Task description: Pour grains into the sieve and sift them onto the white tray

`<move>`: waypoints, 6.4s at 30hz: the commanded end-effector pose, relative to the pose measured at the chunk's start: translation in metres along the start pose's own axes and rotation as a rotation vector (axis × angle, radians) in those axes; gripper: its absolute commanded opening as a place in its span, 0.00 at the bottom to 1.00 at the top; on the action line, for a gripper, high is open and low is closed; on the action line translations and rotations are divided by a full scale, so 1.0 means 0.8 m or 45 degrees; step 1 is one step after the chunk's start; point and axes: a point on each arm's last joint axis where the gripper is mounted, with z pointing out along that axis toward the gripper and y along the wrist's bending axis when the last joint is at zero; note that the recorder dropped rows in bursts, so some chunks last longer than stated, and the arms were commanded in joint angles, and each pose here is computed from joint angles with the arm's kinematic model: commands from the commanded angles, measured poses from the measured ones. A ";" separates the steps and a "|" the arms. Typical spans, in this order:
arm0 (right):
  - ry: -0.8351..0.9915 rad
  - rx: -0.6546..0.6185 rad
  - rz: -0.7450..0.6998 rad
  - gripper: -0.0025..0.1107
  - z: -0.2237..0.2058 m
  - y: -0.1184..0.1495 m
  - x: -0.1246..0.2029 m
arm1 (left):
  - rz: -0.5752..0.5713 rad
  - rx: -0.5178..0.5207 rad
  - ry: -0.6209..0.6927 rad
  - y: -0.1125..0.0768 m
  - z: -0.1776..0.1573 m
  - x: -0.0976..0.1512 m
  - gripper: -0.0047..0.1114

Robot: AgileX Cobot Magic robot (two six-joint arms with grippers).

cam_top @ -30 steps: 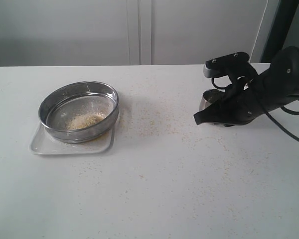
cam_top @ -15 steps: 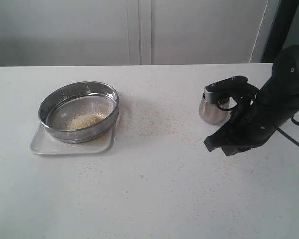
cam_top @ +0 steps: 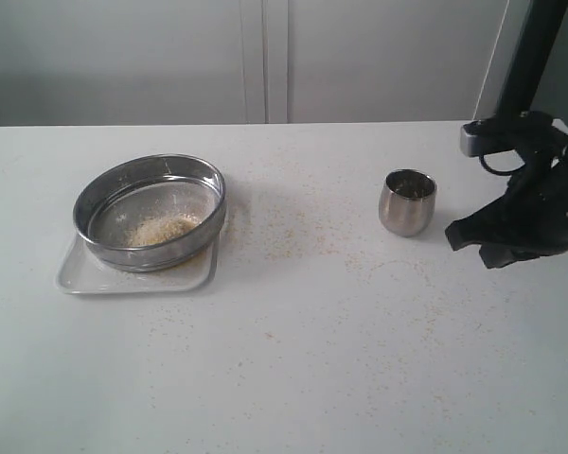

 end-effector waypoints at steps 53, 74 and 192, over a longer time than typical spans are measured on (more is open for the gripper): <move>-1.123 0.229 0.109 0.05 -0.144 0.018 0.144 | -0.006 -0.001 -0.002 0.000 0.000 0.001 0.04; -1.253 0.274 0.055 0.05 -0.131 0.025 0.199 | -0.006 -0.001 -0.002 0.000 0.000 0.001 0.04; -0.888 0.212 0.067 0.02 -0.103 0.018 0.168 | -0.052 0.045 0.072 0.029 0.100 -0.260 0.04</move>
